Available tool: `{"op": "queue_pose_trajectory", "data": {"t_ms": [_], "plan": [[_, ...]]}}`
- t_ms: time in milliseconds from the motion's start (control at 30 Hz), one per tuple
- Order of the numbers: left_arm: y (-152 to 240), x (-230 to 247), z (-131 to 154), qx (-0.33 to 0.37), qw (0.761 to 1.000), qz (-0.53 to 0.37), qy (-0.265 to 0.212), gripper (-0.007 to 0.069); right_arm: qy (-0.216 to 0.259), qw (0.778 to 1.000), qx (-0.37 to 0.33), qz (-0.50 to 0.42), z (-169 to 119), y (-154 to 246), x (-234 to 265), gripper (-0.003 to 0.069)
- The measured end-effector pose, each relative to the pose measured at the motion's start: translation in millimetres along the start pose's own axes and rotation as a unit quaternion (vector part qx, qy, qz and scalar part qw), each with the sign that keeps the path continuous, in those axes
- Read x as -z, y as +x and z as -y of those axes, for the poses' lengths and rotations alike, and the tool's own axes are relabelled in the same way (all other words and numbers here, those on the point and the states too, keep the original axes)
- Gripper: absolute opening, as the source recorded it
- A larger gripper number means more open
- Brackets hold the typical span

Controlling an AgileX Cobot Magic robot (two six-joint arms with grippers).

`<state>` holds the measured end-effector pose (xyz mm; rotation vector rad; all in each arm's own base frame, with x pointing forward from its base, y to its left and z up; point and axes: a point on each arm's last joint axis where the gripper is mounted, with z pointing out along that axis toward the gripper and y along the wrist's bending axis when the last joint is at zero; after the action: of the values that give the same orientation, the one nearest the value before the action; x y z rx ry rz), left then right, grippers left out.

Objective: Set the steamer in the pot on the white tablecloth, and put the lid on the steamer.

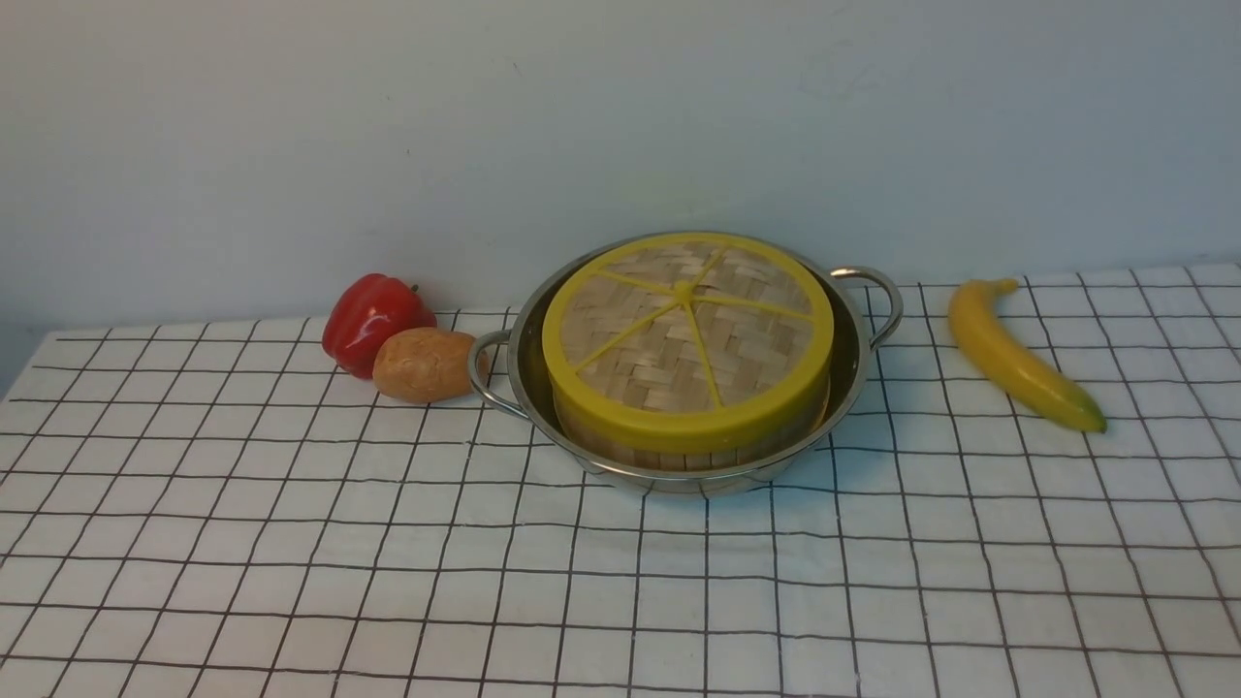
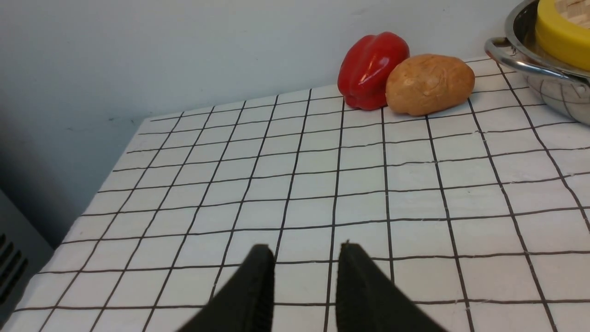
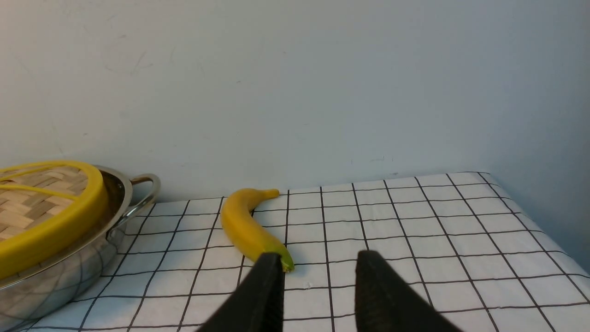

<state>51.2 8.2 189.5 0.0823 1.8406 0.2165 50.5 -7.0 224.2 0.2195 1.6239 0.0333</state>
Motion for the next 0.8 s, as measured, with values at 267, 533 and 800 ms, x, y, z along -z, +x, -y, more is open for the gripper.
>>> {"op": "queue_pose_trajectory", "data": {"t_ms": [267,533,800], "plan": [[0.0,0.0,0.0,0.000,1.000,0.000,0.000,0.0212,0.000,1.000,0.000,0.000,0.0,0.0,0.0,0.0243],[0.0,0.0,0.0,0.000,1.000,0.000,0.000,0.0232,0.000,1.000,-0.001,0.000,0.0,0.1,0.0,0.0243],[0.0,0.0,0.0,0.000,1.000,0.000,0.000,0.0242,0.000,1.000,-0.011,0.000,-0.1,0.1,0.0,0.0243]]}}
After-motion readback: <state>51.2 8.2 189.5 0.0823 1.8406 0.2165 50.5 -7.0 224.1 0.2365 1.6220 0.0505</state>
